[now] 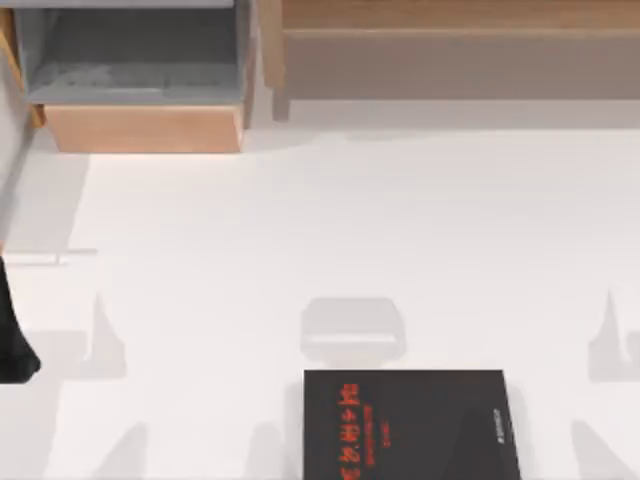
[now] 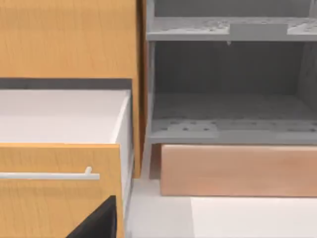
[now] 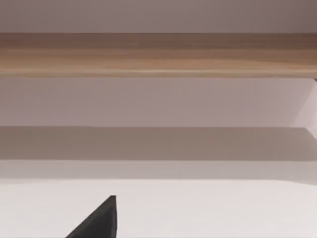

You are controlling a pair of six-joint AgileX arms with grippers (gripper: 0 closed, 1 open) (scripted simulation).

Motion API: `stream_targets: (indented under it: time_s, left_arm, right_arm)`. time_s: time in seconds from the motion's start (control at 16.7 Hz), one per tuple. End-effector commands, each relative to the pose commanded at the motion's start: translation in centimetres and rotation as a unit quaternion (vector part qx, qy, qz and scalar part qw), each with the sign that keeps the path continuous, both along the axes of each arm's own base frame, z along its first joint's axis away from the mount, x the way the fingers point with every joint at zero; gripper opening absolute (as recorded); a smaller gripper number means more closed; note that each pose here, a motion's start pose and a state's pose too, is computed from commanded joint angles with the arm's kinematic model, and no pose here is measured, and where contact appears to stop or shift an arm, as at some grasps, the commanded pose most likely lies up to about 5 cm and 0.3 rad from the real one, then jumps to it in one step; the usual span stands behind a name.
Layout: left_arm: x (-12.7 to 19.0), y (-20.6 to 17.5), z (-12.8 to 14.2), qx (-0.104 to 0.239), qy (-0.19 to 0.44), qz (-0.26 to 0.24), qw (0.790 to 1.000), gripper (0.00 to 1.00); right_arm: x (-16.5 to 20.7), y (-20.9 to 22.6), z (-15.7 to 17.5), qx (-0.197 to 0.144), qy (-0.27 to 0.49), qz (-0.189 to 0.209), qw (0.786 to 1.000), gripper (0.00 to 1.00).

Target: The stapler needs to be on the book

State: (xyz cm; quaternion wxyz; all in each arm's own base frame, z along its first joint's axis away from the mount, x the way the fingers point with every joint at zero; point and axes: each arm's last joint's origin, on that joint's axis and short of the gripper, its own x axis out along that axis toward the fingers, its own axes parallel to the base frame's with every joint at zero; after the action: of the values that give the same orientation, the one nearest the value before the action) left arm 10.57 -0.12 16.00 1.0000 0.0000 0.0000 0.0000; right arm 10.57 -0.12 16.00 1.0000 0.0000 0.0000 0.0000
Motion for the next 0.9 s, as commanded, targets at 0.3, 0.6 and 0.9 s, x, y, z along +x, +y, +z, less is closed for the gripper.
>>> stream_targets:
  time_s: [0.3, 0.6, 0.9]
  left_arm:
    - [0.0, 0.1, 1.0, 0.006, 0.018, 0.001, 1.000, 1.00]
    - [1.0, 0.6, 6.1, 0.034, 0.110, 0.008, 0.993, 1.00]
    - [5.5, 2.2, 13.1, 0.061, 0.255, 0.011, 0.965, 1.00]
  right_arm:
    - [0.0, 0.0, 0.0, 0.000, 0.000, 0.000, 1.000, 1.00]
    - [0.0, 0.0, 0.0, 0.000, 0.000, 0.000, 1.000, 1.00]
    - [0.0, 0.0, 0.0, 0.000, 0.000, 0.000, 1.000, 1.00]
